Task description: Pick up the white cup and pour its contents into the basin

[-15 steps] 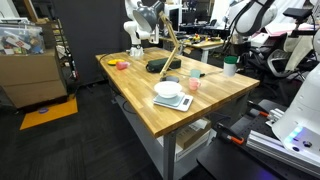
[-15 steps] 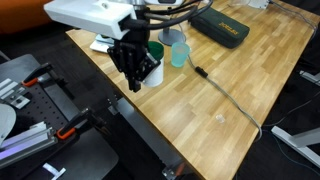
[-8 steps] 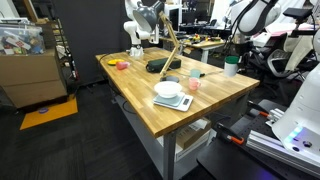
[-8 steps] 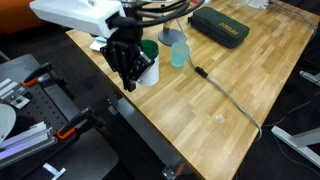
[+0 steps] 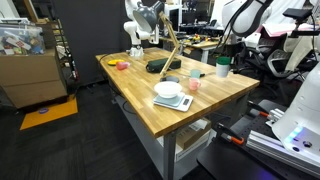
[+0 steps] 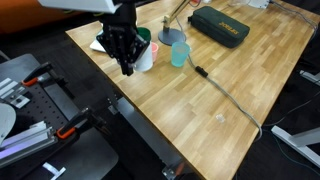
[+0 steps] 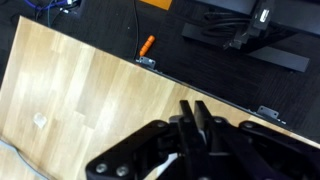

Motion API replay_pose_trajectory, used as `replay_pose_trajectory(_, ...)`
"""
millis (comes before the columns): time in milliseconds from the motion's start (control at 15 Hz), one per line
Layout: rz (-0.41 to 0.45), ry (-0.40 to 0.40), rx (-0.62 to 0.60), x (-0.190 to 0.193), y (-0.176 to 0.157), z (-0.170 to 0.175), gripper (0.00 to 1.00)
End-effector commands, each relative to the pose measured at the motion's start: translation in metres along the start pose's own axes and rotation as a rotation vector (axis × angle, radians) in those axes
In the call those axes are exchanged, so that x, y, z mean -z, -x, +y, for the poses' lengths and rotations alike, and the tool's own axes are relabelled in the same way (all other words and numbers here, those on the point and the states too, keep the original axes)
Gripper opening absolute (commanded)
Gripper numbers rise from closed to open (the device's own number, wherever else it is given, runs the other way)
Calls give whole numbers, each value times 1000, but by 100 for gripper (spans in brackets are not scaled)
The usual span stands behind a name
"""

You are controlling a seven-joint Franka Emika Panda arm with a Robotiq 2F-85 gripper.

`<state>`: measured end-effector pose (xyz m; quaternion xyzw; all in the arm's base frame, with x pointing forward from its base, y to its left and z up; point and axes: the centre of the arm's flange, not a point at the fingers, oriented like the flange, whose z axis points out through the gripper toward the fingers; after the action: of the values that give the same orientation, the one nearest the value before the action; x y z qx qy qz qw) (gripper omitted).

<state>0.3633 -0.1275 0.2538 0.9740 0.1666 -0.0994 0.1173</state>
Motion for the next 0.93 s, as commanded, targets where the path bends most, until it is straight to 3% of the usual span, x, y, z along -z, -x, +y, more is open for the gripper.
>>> replay_pose_trajectory(0, -5, 52, 183, 17, -39, -31, 2)
replay_pose_trajectory(400, -11, 106, 420, 33, -75, -74, 2)
replay_pose_trajectory(467, 15, 86, 363, 31, -67, -79, 9)
replay_pose_trajectory(867, 8, 89, 396, 30, -72, -79, 9)
